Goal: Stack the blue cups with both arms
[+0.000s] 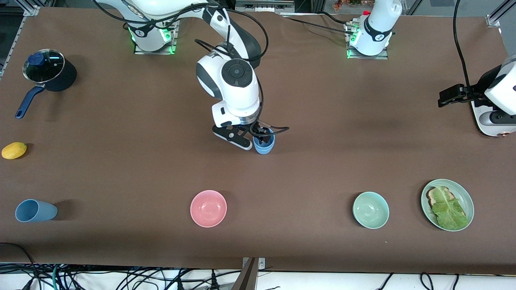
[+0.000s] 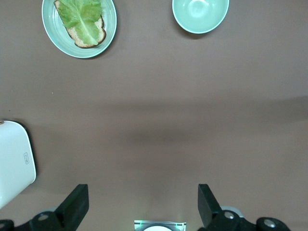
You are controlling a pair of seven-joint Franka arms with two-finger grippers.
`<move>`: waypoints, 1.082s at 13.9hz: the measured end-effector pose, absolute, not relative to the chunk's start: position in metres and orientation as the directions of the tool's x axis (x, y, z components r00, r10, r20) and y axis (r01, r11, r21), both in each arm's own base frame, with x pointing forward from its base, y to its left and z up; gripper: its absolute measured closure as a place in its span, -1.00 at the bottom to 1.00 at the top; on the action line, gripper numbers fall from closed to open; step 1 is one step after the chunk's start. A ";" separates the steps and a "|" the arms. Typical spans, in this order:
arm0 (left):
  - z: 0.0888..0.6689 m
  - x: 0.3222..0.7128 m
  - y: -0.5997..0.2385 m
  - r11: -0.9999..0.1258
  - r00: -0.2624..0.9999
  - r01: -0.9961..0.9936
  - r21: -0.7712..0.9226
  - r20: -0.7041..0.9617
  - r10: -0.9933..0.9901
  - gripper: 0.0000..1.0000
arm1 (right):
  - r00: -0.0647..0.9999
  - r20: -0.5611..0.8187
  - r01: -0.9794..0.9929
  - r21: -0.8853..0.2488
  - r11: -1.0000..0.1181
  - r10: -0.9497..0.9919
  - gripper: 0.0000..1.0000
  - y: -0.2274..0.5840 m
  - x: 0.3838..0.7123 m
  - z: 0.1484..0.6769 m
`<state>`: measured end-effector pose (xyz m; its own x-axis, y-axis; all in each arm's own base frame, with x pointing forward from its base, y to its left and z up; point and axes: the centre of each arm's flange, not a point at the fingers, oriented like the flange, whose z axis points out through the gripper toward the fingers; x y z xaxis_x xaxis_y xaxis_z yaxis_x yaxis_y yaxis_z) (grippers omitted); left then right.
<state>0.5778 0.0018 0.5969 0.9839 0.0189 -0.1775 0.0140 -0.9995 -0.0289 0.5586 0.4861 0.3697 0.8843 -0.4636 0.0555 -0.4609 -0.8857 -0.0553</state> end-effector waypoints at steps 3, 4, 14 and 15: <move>0.597 0.578 0.001 -1.000 0.984 0.013 -0.028 -0.177 0.018 -1.00 | 0.918 0.041 -0.396 0.005 -0.918 -0.395 -1.00 0.464 0.565 0.389; 0.597 0.578 0.001 -1.000 0.984 0.012 -0.028 -0.177 0.017 -1.00 | 0.928 0.033 -0.371 0.026 -0.928 -0.370 -1.00 0.452 0.568 0.398; 0.597 0.578 -0.002 -1.000 0.984 0.004 -0.024 -0.177 0.008 -1.00 | 0.989 -0.082 -0.115 0.099 -0.988 -0.123 -1.00 0.230 0.605 0.450; 0.597 0.578 -0.002 -1.000 0.984 0.004 -0.024 -0.176 0.008 -1.00 | 0.990 -0.085 -0.104 0.097 -0.990 -0.113 -1.00 0.200 0.603 0.455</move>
<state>0.5779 -0.0020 0.5972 0.9843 0.0081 -0.1765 0.0040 -0.9997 -0.0238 0.6026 0.1998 0.4554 0.9900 -0.1127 -0.0852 -0.1043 -0.9898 0.0969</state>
